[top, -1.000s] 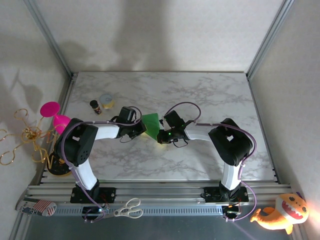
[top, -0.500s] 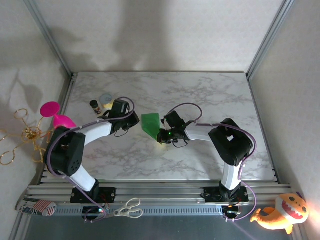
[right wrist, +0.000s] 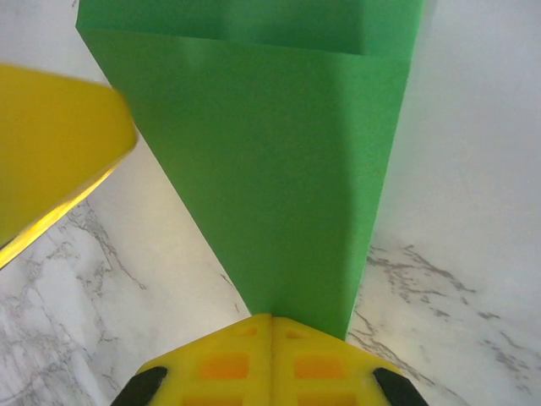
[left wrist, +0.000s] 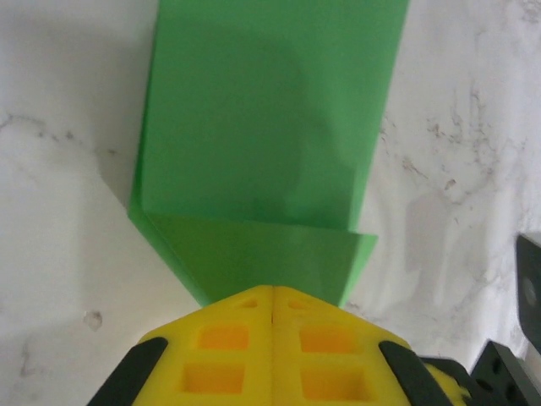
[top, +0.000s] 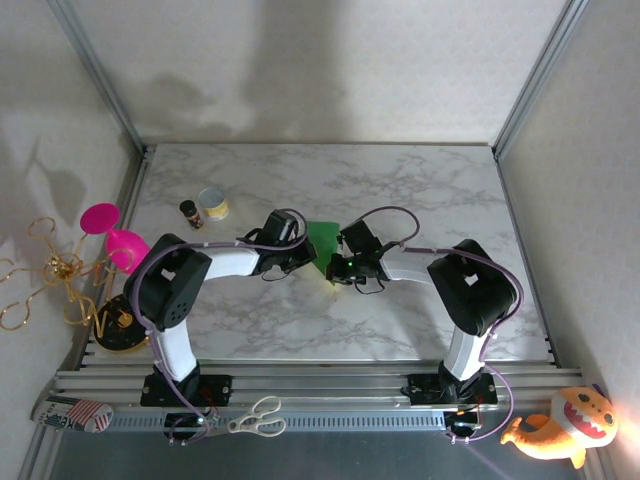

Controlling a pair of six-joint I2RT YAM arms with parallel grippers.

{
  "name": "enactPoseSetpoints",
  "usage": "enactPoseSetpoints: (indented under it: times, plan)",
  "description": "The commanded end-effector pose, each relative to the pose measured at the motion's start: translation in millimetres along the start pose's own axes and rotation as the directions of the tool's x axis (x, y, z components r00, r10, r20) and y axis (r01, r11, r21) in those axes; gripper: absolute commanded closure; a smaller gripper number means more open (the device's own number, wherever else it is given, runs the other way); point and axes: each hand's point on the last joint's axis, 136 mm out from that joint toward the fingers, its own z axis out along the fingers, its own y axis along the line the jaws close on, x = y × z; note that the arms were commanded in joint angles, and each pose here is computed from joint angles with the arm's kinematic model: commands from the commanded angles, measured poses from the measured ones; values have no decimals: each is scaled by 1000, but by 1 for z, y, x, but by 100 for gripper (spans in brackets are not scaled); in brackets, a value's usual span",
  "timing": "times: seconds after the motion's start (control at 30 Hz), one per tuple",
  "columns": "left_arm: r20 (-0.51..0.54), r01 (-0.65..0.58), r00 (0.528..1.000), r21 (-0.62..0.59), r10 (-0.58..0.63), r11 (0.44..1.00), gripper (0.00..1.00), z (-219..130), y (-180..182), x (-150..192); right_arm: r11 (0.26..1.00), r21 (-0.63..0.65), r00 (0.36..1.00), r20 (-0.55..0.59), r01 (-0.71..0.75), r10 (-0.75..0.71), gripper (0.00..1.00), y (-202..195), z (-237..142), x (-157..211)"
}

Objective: Fold a paper plane with a square sheet of paper (pick it up from the middle)
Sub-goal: Third fold the triangle at the center of the table.

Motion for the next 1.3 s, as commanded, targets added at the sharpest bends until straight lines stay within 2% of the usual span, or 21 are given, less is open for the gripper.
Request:
enactPoseSetpoints:
  times: [0.0, 0.13, 0.27, 0.43, 0.6, 0.9, 1.27]
  plan:
    - [3, 4, 1000, 47, -4, 999, 98, 6, -16, -7, 999, 38, 999, -43, 6, -4, 95, -15, -2, 14]
    - [9, 17, 1000, -4, -17, 1000, 98, 10, -3, -6, 999, -8, 999, -35, 32, -33, 93, -3, -5, 9]
    - [9, 58, 998, -100, -58, 993, 100, 15, 25, -3, 996, -37, 997, -12, 76, -77, 92, 8, -11, -1]
    - [2, 80, 997, -118, -81, 990, 100, 16, 35, 2, 981, -89, 983, 80, 171, -164, 87, 35, -28, -33]
    - [0, 86, 996, -137, -87, 987, 100, 17, 39, 3, 976, -116, 982, 69, 185, -178, 89, 44, -14, -44]
    - [4, 93, 996, -173, -94, 981, 100, 16, 47, 4, 982, -106, 987, -20, 157, -160, 95, 29, 9, -29]
    - [4, 103, 994, -254, -105, 962, 100, 16, 67, 9, 983, -47, 975, -127, 176, -181, 96, -4, 13, 10]
